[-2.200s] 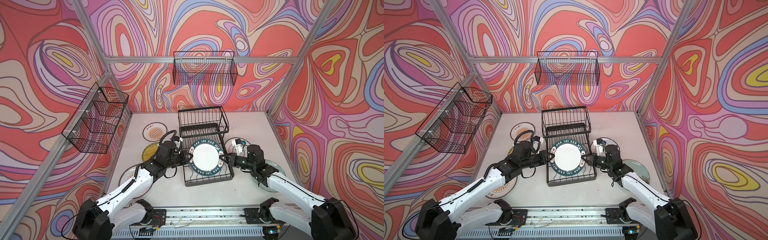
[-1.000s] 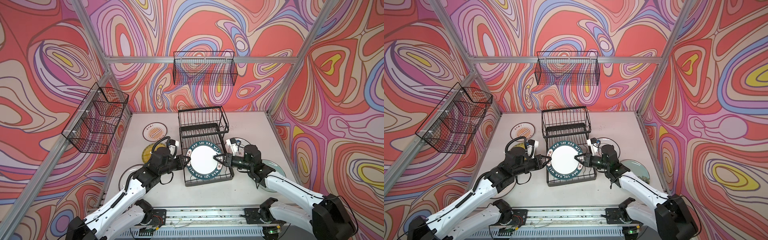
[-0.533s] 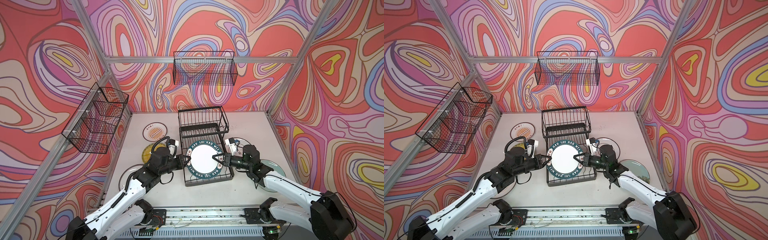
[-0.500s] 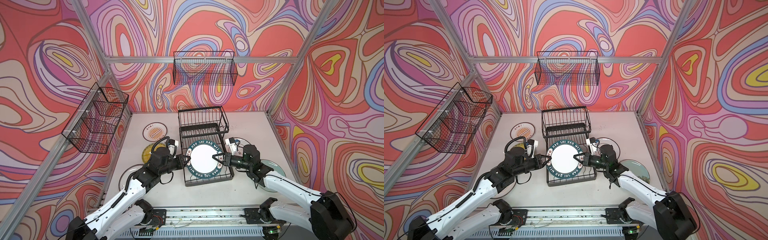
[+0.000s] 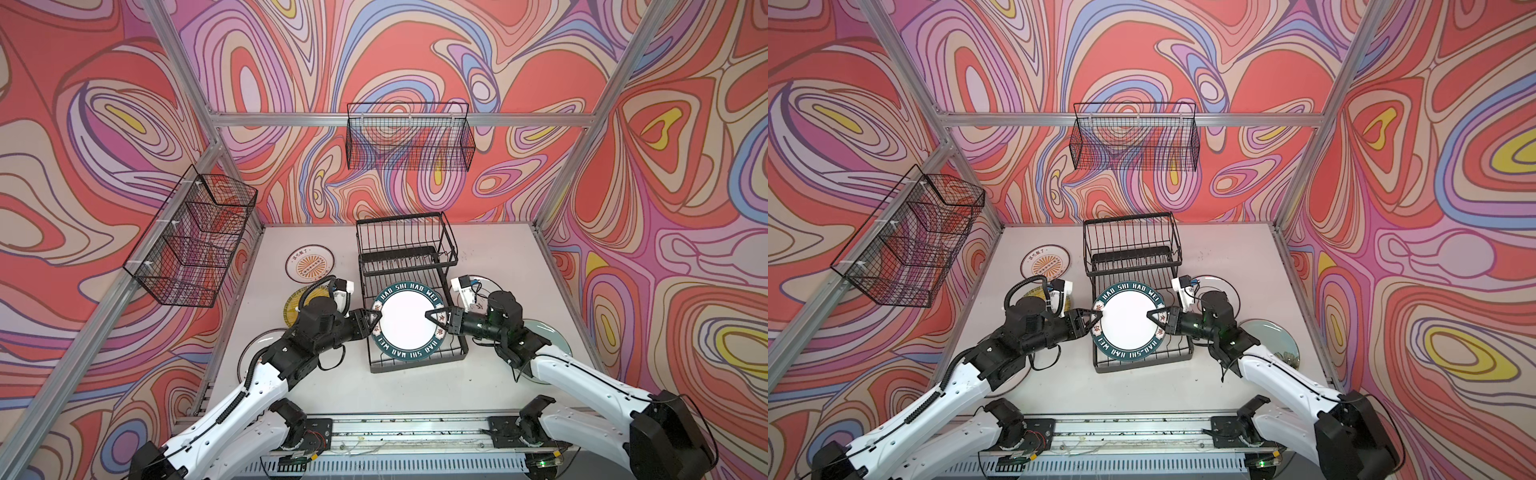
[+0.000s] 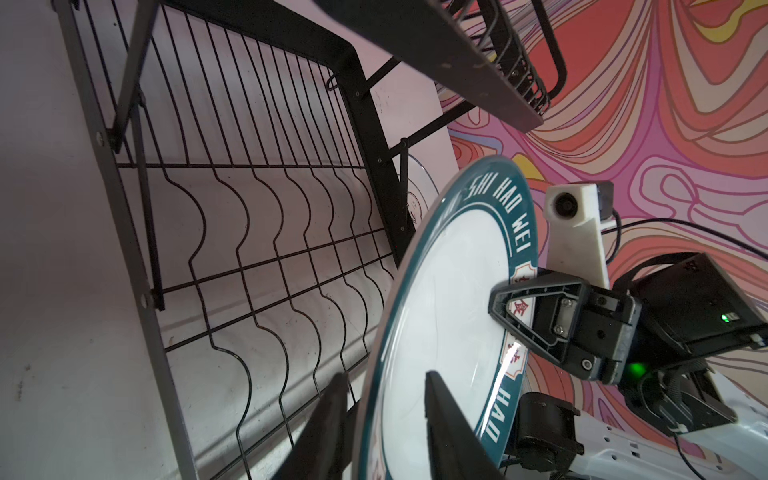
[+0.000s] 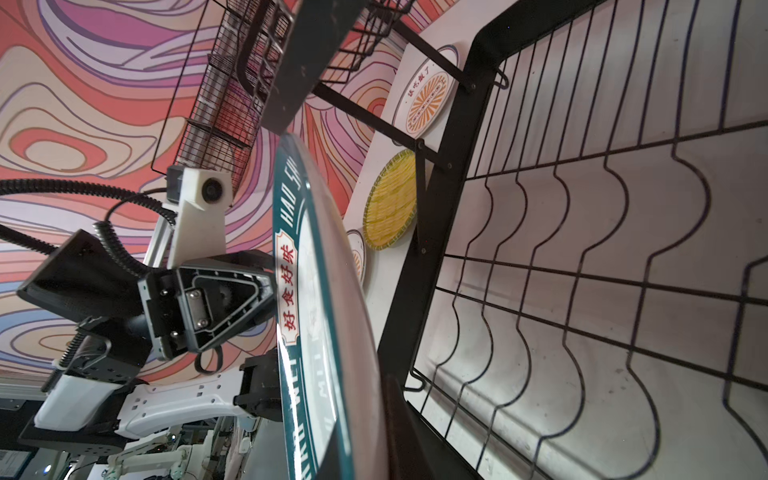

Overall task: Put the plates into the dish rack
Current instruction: 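Release the plate from the left gripper and lift it upright with the right gripper, then carry the upright green-rimmed plate with the right gripper to the rack's far end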

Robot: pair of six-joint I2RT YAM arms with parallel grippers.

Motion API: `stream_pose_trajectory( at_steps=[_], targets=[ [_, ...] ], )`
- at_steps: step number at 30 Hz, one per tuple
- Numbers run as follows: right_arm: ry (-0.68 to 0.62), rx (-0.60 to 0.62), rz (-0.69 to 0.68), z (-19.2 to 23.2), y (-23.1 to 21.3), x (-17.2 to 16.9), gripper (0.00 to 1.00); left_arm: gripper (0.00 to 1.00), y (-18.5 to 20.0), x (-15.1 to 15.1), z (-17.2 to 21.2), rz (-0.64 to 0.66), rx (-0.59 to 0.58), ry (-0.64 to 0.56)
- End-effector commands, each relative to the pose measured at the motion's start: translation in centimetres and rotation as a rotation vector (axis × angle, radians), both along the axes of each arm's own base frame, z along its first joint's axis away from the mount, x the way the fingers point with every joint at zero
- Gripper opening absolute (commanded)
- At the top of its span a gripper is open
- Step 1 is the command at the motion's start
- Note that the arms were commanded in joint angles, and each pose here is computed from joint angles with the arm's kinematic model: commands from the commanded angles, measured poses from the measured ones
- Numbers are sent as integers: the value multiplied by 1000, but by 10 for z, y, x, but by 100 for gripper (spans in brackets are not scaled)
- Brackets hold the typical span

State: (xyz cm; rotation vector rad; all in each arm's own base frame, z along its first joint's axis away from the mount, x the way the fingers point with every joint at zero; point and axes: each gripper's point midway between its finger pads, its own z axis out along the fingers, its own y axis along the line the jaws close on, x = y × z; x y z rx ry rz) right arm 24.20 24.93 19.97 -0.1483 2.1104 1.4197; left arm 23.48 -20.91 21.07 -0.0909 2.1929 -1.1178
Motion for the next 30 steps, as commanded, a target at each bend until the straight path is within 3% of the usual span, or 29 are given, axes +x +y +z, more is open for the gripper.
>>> stream_pose_trajectory(
  at_steps=[1,3,8,12,21,30],
  targets=[
    [-116,-57,-37,24,-9,2,0,47,12,-2,2,34,54,-12],
    [-144,-83,-58,32,-15,1,0,53,18,-7,2,32,104,-14],
    [-216,-148,-92,53,-28,-2,0,55,53,-15,10,106,274,-45],
    [-297,-158,-79,85,-31,-7,0,55,61,-16,17,143,263,-71],
    [-536,-341,-234,158,-60,15,0,54,61,-12,8,151,291,-45],
    [-756,-455,-267,196,-61,37,0,53,52,-10,12,124,258,-55]
  ],
)
